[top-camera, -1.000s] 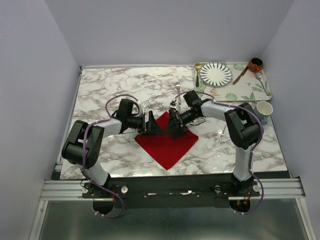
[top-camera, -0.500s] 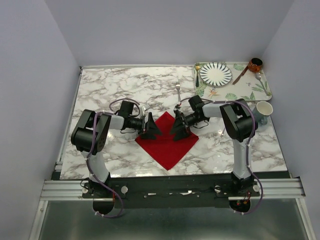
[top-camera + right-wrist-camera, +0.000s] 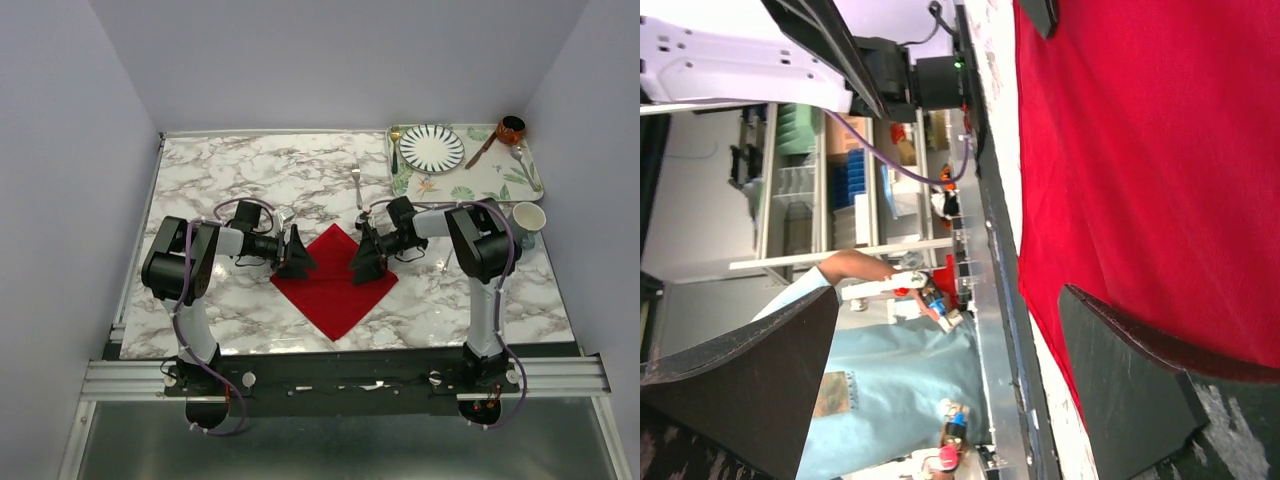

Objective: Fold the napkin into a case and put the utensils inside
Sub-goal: Smooth out the upper triangle-folded napkin at the center of the board.

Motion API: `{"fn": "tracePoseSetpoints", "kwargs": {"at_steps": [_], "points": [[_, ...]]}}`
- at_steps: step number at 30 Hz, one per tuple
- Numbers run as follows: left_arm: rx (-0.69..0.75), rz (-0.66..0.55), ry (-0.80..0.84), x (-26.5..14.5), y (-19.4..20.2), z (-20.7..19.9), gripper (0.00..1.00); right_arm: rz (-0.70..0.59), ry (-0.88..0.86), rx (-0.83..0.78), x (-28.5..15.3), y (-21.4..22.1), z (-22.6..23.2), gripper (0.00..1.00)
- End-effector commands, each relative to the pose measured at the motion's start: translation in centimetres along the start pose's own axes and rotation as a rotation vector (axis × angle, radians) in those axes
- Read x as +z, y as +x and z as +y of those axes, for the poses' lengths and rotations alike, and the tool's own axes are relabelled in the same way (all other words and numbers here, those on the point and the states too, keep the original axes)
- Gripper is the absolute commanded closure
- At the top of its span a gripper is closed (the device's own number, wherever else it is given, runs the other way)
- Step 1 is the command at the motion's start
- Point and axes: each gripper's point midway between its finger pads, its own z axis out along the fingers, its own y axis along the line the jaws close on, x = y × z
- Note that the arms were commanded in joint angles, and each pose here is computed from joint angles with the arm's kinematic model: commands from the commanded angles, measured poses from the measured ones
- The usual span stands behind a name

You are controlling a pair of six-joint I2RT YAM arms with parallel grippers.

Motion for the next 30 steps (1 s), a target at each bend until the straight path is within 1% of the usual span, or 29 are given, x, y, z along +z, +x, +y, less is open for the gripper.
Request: {"fn": "tracePoseSetpoints", "kwargs": {"at_steps": [1, 7, 12, 14, 17, 19, 22, 24, 26, 27, 30], "points": [[-0.046, -0.017, -0.195, -0.2, 1.1, 5.3, 0.01, -0.018, 0.151, 0.079, -0.8, 1.8, -2.6, 0.00], [-0.029, -0.025, -0.187, -0.3, 0.7, 4.9, 0.01, -0.026, 0.206, -0.017, -1.3, 1.8, -0.9, 0.00], [0.043, -0.055, -0.162, -0.7, -0.3, 3.1, 0.01, -0.036, 0.256, -0.087, -1.9, 0.9, 0.1, 0.00], [0.093, -0.079, -0.146, -1.0, -0.9, 1.8, 0.01, -0.033, 0.264, -0.114, -2.1, 1.1, 0.8, 0.00], [0.156, -0.112, -0.125, -1.5, -2.0, -0.4, 0.02, -0.035, 0.272, -0.113, -2.2, 1.4, 1.3, 0.00], [0.203, -0.120, -0.101, -1.7, -2.3, -2.2, 0.01, -0.038, 0.265, -0.113, -2.1, 1.5, 1.6, 0.00], [0.232, -0.113, -0.092, -1.5, -1.9, -3.5, 0.01, -0.042, 0.261, -0.106, -1.9, 1.4, 2.0, 0.00], [0.227, -0.108, -0.095, -1.4, -1.6, -3.5, 0.01, -0.042, 0.272, -0.101, -1.8, 1.0, 1.7, 0.00], [0.209, -0.096, -0.120, -1.3, -1.2, -2.6, 0.02, -0.040, 0.285, -0.088, -1.7, 0.8, 1.2, 0.01], [0.222, -0.085, -0.130, -1.2, -1.0, -2.1, 0.02, -0.040, 0.302, -0.074, -1.9, 0.7, 0.4, 0.02], [0.179, -0.055, -0.164, -1.0, -0.3, -0.3, 0.02, -0.031, 0.351, -0.036, -2.0, 0.9, -1.6, 0.05]]}}
